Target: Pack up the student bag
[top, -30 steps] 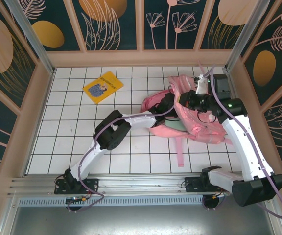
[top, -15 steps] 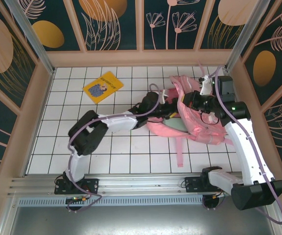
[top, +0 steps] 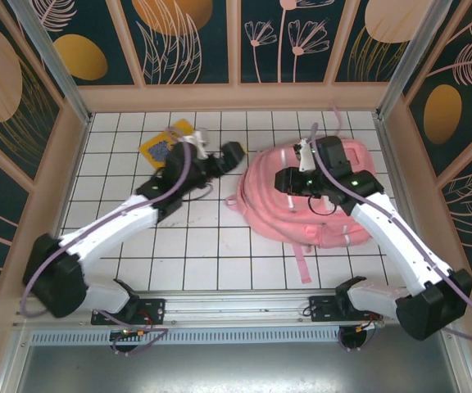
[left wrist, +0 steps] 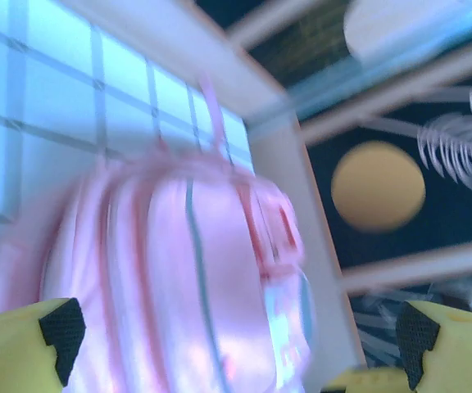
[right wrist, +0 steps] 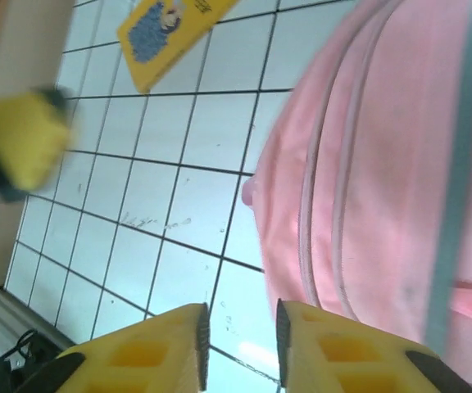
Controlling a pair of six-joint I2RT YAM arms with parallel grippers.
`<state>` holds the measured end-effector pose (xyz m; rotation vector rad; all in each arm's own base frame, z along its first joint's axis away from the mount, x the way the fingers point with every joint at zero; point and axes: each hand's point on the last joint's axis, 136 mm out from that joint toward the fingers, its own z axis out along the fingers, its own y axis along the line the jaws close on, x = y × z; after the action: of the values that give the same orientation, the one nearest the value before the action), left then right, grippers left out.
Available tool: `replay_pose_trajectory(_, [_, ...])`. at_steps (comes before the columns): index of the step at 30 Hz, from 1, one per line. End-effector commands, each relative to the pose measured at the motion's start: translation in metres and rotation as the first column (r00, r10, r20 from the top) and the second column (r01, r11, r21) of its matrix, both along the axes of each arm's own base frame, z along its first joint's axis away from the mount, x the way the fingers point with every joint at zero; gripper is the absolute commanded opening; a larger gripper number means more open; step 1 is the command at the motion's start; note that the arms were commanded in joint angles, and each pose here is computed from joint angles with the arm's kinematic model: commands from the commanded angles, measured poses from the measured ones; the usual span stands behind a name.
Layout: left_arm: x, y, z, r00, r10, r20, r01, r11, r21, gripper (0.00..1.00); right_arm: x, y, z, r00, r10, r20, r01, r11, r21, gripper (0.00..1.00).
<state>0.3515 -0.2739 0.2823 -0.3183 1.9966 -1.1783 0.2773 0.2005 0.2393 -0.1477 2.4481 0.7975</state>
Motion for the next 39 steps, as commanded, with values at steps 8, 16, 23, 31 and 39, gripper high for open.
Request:
replay_pose_trajectory(8, [0.061,0.138,-0.067,0.93,0.332,-0.16,-0.312,0.94,0.135,0.98,0.072,0.028,0.025,0.978,-0.074,0.196,0.085,0.995,-0.052,0.59])
replay_pose_trajectory(16, [0.129,0.241,-0.127,0.769,0.574,-0.28,-0.546,0.819,0.179,0.99,0.161,0.11,-0.021,0.989,0.031,0.142,-0.035,0.999,0.029,0.62])
replay_pose_trajectory(23, [0.177,0.257,-0.186,0.758,0.543,-0.361,-0.526,0.837,0.155,0.99,0.246,0.165,-0.084,0.99,0.124,0.071,-0.133,0.981,0.14,0.63])
replay_pose_trajectory(31, [0.205,0.264,-0.206,0.781,0.524,-0.34,-0.505,0.85,0.15,0.98,0.302,0.192,-0.146,0.985,0.171,0.0,-0.16,0.926,0.341,0.63])
replay_pose_trajectory(39, [0.224,0.263,-0.232,0.785,0.503,-0.361,-0.467,0.864,0.188,0.98,0.313,0.205,-0.188,0.989,0.146,-0.01,-0.13,0.909,0.397,0.64])
